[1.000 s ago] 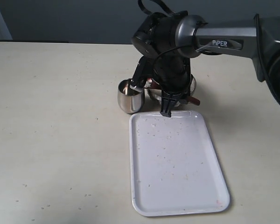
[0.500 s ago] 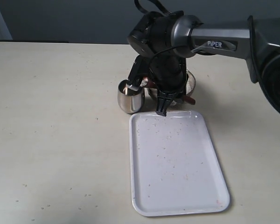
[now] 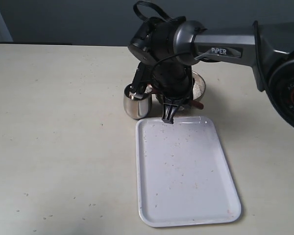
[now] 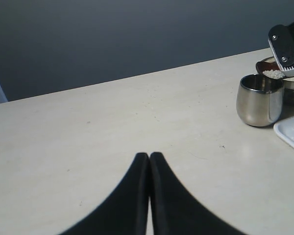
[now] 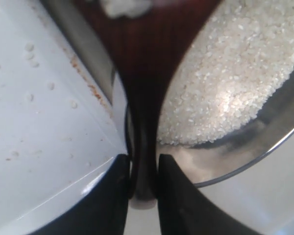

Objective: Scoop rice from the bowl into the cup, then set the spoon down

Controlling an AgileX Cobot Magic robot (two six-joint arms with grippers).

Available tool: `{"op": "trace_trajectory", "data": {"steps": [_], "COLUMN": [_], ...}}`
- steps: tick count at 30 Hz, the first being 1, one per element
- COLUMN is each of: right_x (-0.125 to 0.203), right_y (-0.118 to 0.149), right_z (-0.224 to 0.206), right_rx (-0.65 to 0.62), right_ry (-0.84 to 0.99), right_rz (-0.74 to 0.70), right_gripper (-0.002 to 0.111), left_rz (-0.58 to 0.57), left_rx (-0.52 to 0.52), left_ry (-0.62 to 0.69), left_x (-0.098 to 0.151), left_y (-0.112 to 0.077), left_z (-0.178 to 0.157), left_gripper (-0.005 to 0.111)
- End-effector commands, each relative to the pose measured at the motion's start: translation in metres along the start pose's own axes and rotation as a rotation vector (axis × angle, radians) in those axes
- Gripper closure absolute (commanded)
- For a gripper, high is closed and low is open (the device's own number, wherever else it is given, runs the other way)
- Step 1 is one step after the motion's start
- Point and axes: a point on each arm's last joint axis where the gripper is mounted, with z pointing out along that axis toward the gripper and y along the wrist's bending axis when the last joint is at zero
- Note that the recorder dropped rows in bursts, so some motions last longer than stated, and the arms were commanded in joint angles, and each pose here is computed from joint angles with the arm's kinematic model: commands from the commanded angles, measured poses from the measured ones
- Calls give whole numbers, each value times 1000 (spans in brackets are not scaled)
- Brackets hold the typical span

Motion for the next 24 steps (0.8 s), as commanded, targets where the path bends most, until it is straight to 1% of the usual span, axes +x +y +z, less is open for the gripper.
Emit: {"op": "trace_trajectory", "data": {"steps": [1,11,24], "right_x": [-2,-3,-6], "right_y": [-2,-4,-1], "right_z": [-1,-3,-7], "right_rx": [14,80,114], "right_ry": [-15,-1,-1], "right_rz": [7,5,-1], "right_gripper": [109,109,109], "left_rz": [-5,-3,-3], "left_rx": [1,1,1], "left_ry": [-19,-19,-19], "left_x": [-2,-2,-2], "left_y": [0,0,0], "left_z": [-1,-1,-1], "left_gripper": [106,106,106]}}
